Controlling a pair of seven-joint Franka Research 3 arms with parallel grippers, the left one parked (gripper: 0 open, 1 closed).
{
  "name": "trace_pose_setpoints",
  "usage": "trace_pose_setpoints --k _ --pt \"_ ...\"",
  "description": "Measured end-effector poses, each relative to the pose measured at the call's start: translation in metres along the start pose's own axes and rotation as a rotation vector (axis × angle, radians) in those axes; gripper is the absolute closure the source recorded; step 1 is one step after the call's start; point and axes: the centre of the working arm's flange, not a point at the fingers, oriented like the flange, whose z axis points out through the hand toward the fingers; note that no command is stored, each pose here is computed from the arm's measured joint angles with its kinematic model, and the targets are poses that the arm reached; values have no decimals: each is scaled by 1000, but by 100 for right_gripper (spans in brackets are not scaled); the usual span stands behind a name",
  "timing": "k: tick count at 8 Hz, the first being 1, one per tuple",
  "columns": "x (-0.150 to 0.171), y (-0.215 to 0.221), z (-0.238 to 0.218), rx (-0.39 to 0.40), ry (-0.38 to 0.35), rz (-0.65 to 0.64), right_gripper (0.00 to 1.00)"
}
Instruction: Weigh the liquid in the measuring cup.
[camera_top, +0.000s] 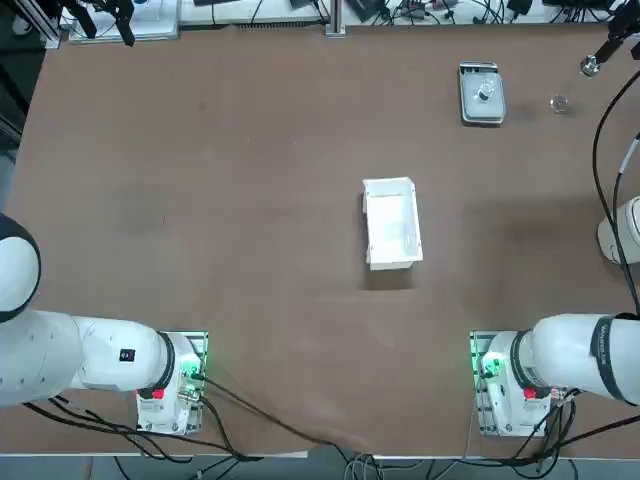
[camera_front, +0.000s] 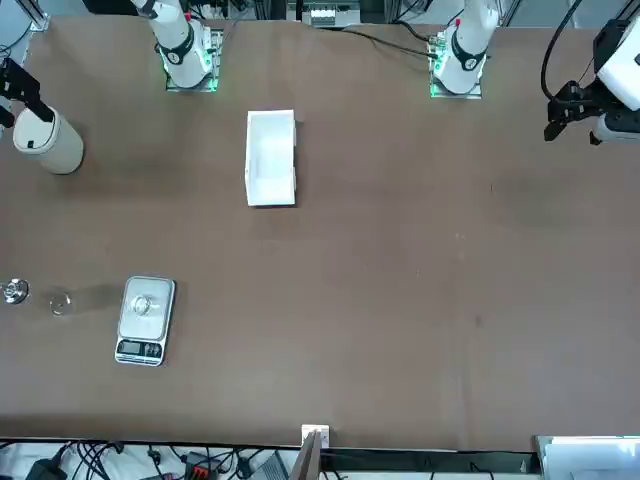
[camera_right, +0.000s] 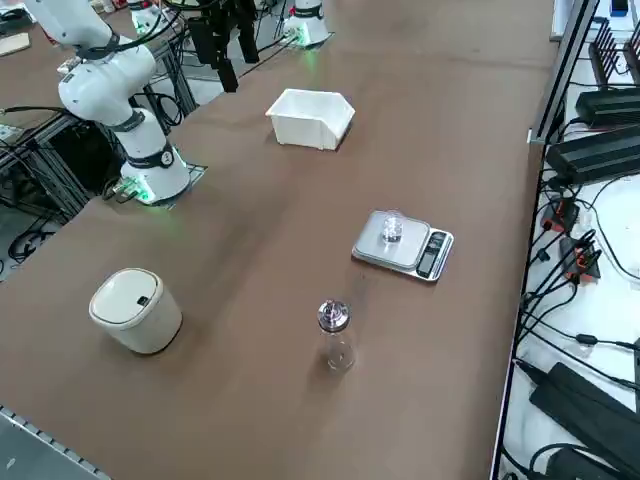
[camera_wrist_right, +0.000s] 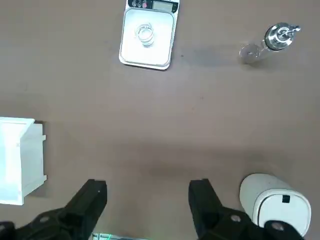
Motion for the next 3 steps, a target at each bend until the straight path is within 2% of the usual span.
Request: trace_pose_setpoints --k 3 --pt "2 -2 -3 -3 7 7 0"
